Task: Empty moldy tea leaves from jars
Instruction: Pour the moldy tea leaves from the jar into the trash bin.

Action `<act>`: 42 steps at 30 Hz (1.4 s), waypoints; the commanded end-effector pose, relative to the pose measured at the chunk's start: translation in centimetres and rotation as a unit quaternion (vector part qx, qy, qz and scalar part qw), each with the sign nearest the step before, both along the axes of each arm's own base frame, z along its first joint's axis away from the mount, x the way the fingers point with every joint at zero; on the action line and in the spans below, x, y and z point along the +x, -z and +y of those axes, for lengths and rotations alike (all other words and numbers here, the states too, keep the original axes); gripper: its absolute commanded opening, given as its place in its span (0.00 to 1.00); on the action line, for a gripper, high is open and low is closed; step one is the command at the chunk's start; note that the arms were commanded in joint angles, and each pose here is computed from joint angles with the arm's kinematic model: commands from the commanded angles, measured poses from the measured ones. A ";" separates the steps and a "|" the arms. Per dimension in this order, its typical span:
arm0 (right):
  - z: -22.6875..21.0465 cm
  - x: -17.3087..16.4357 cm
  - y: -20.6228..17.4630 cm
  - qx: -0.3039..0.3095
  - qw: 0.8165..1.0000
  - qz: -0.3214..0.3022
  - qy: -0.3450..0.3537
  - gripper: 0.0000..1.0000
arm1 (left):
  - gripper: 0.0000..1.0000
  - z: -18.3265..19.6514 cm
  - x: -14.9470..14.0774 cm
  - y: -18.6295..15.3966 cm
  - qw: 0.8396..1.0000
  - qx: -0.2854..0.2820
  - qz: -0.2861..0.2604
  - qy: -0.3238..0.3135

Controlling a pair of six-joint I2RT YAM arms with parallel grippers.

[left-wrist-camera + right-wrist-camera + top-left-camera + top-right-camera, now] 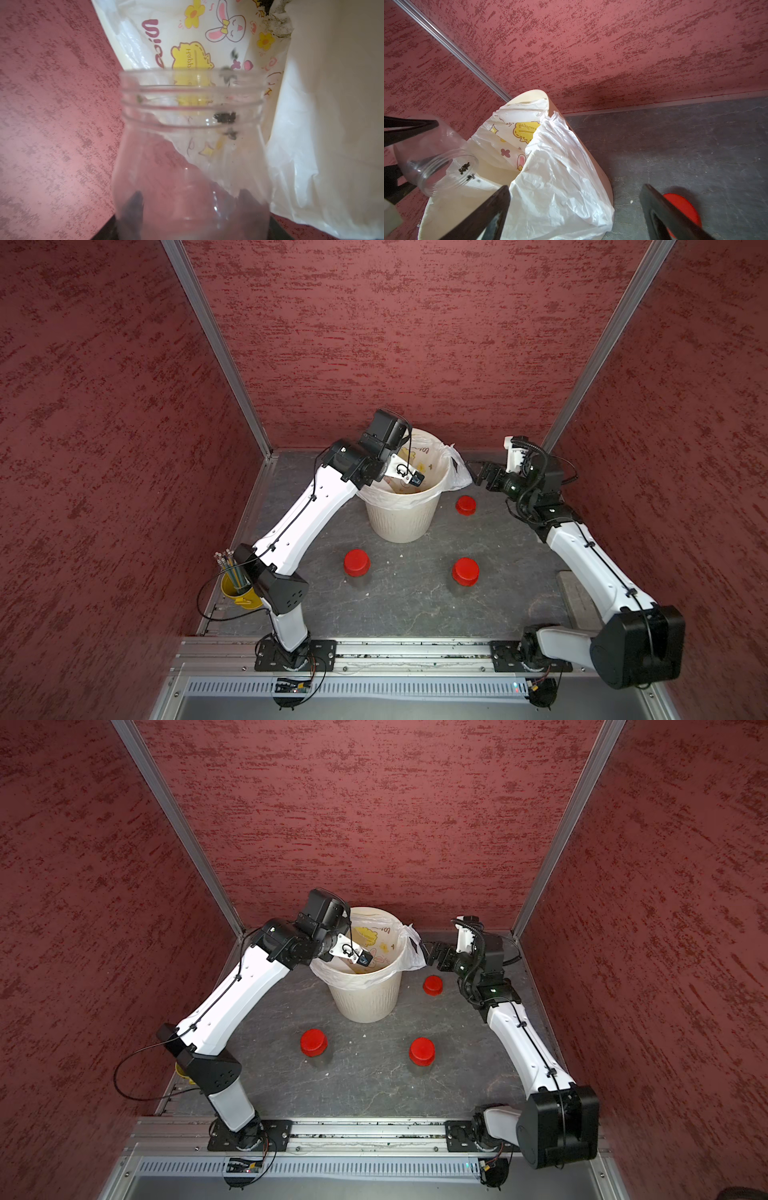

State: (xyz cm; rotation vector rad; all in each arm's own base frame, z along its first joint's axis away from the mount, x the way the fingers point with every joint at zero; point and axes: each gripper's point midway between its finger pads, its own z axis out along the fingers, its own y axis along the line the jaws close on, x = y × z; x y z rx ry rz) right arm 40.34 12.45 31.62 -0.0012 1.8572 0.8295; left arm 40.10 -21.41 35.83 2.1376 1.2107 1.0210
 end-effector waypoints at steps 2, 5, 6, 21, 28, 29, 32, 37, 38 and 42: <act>-0.1 -0.1 -2.3 0.002 1.000 -0.029 -0.001 0.99 | 0.53 -0.7 0.3 -3.6 0.999 -0.020 -0.045 0.015; -0.1 -0.2 -2.7 0.002 0.999 -0.034 0.000 0.99 | 0.53 -1.0 0.2 -4.4 0.998 -0.026 -0.056 0.019; -0.1 -0.2 -2.8 0.002 0.999 -0.035 0.000 0.99 | 0.53 -0.9 0.2 -3.4 0.999 -0.021 -0.045 0.017; -0.1 -0.2 -2.6 0.004 0.999 -0.033 0.000 0.99 | 0.53 -0.2 0.5 -0.3 1.000 0.007 -0.011 0.018; -0.2 -0.2 -2.7 -0.001 0.999 -0.036 0.003 0.99 | 0.54 -1.4 0.0 -3.0 0.998 0.004 -0.048 0.045; -0.2 -0.2 -2.6 -0.002 0.999 -0.034 0.004 0.99 | 0.54 -1.5 -0.2 -2.1 0.998 0.010 -0.038 0.051; -0.1 0.1 -2.5 -0.001 1.000 -0.030 -0.002 0.99 | 0.54 -1.5 0.2 -2.1 0.998 0.007 -0.040 0.039; -0.3 -0.3 -3.0 -0.004 0.999 -0.039 0.004 0.99 | 0.54 -1.8 0.0 -3.4 0.997 -0.003 -0.056 0.046; -0.3 -0.2 -2.9 -0.005 0.999 -0.038 0.006 0.99 | 0.54 -1.5 -0.2 -2.5 0.998 0.003 -0.044 0.045; -0.1 0.0 -2.4 -0.003 1.000 -0.030 -0.001 0.99 | 0.53 -1.0 0.0 -2.2 0.999 0.005 -0.039 0.036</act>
